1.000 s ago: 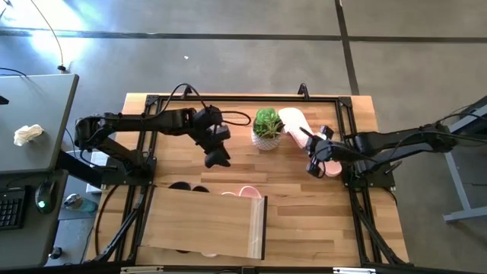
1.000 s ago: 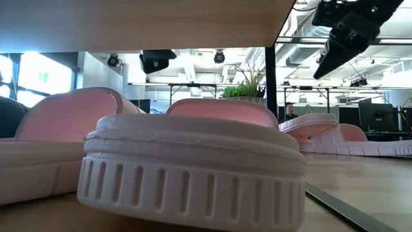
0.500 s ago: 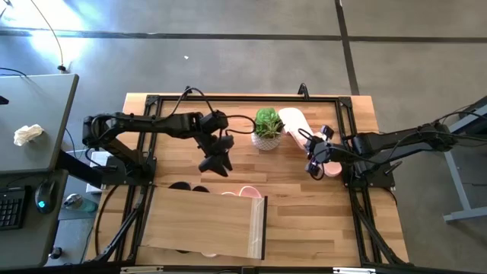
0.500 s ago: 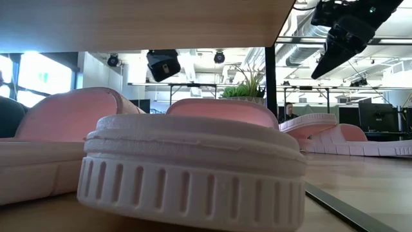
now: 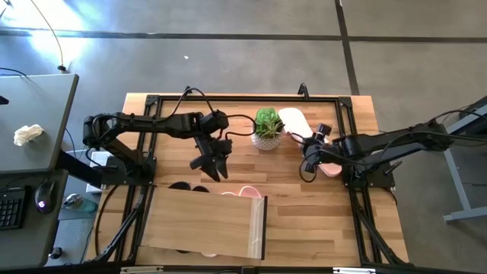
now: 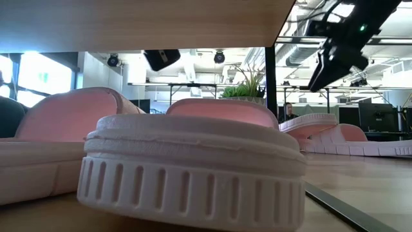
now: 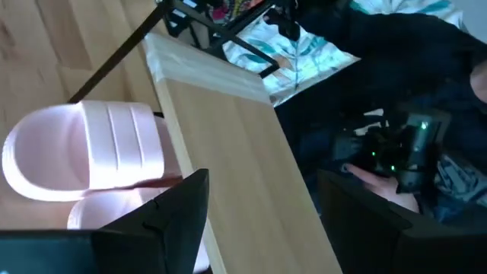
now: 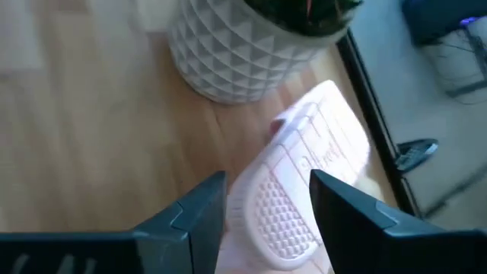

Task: Pick and place slides into the shelf
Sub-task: Put the pink slide on the shelf

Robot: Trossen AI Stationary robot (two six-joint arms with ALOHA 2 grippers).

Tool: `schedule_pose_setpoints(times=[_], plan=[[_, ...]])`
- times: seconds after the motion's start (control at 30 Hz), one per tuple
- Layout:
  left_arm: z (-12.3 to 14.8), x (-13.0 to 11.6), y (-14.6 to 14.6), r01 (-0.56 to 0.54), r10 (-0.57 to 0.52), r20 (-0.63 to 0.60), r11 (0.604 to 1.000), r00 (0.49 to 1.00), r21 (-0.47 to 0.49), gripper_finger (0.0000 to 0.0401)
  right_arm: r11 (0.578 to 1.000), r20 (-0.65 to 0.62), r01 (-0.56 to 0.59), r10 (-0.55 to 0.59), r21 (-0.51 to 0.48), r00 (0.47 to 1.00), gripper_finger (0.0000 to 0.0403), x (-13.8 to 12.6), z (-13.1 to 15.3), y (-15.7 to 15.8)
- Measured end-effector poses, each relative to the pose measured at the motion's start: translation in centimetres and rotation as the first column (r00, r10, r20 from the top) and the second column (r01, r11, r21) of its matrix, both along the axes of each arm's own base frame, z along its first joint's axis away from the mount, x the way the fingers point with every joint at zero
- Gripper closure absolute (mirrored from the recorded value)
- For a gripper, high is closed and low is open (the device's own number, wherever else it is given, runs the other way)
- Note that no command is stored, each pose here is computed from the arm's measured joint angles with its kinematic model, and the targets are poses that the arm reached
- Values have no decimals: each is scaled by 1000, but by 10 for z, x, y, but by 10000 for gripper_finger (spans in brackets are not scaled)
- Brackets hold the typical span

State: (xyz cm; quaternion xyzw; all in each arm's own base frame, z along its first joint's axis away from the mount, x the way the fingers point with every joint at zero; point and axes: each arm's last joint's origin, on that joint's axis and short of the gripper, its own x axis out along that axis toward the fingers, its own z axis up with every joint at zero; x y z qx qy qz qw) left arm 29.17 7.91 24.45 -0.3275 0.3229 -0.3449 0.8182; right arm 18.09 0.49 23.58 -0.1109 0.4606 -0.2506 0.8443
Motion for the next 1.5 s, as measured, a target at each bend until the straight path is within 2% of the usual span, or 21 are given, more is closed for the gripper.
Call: schedule_pose_setpoints(times=[0.1,0.3,0.5,0.97,1.17,1.37,1.5], plan=[[0,0,0,-22,22,-35,1000,999,-11,171,1000,-67,8,-9,-26,998,222,8,-11,0],[-1,0,1,-50,50,-58,999,997,6,171,1000,-191,-11,11,1,982,222,22,-33,4],[-1,0,1,-56,57,-61,998,997,13,171,996,-228,34,-52,-82,972,222,26,-42,1],[-1,0,1,-55,56,-58,998,997,15,171,991,-339,46,-86,-123,937,222,36,-67,2],[-1,0,1,-55,56,-58,998,997,15,171,964,-365,92,-182,-250,913,222,37,-78,-1],[-2,1,1,-65,66,-63,998,996,25,171,923,-326,156,-276,-351,904,224,36,-77,-4],[-2,1,1,-68,70,-65,997,995,28,171,914,-312,196,-313,-356,897,256,36,-76,-10]])
